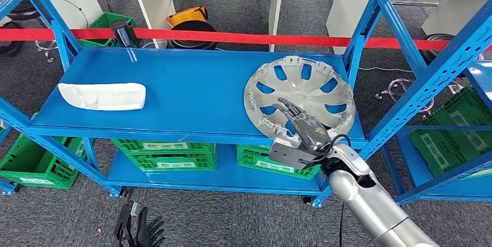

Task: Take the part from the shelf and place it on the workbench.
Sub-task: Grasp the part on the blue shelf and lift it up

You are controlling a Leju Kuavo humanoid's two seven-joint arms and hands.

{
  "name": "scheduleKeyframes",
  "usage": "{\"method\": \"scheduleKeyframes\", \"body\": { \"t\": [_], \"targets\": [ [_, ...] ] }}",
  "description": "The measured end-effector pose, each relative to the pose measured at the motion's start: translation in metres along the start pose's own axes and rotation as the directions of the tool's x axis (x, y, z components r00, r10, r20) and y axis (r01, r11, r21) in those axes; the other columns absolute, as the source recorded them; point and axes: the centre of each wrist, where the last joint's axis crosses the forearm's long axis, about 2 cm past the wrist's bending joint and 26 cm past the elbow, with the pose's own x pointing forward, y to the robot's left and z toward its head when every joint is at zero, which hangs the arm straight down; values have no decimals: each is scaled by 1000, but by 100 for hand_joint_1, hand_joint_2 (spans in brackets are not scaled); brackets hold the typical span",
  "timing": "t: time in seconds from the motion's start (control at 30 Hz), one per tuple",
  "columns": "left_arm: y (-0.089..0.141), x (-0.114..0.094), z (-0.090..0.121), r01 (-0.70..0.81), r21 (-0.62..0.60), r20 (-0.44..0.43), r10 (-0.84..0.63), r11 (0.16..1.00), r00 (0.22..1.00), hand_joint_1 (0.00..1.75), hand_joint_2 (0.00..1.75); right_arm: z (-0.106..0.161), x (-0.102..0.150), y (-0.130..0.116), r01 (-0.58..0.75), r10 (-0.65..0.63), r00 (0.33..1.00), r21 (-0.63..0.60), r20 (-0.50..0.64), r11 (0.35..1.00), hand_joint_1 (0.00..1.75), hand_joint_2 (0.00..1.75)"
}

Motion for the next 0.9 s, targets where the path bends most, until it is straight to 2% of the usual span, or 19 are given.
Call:
{"method": "scheduleKeyframes", "body": {
  "t": [0.17, 0.6, 0.9],
  "targets": [
    [0, 0, 0, -7, -3, -2, 7, 1000, 1000, 0, 0, 3, -7, 4, 22, -22, 998, 2, -56, 1000, 0, 175],
    [2, -2, 1, -1, 14, 3, 1, 1000, 1000, 0, 0, 15, -26, 39, 88, -77, 979, 48, -190, 995, 0, 175],
    [6, -4, 3, -5, 14, 17, 5, 1000, 1000, 0, 0, 26, -58, 49, 102, -74, 954, 82, -289, 991, 0, 175]
  ]
}}
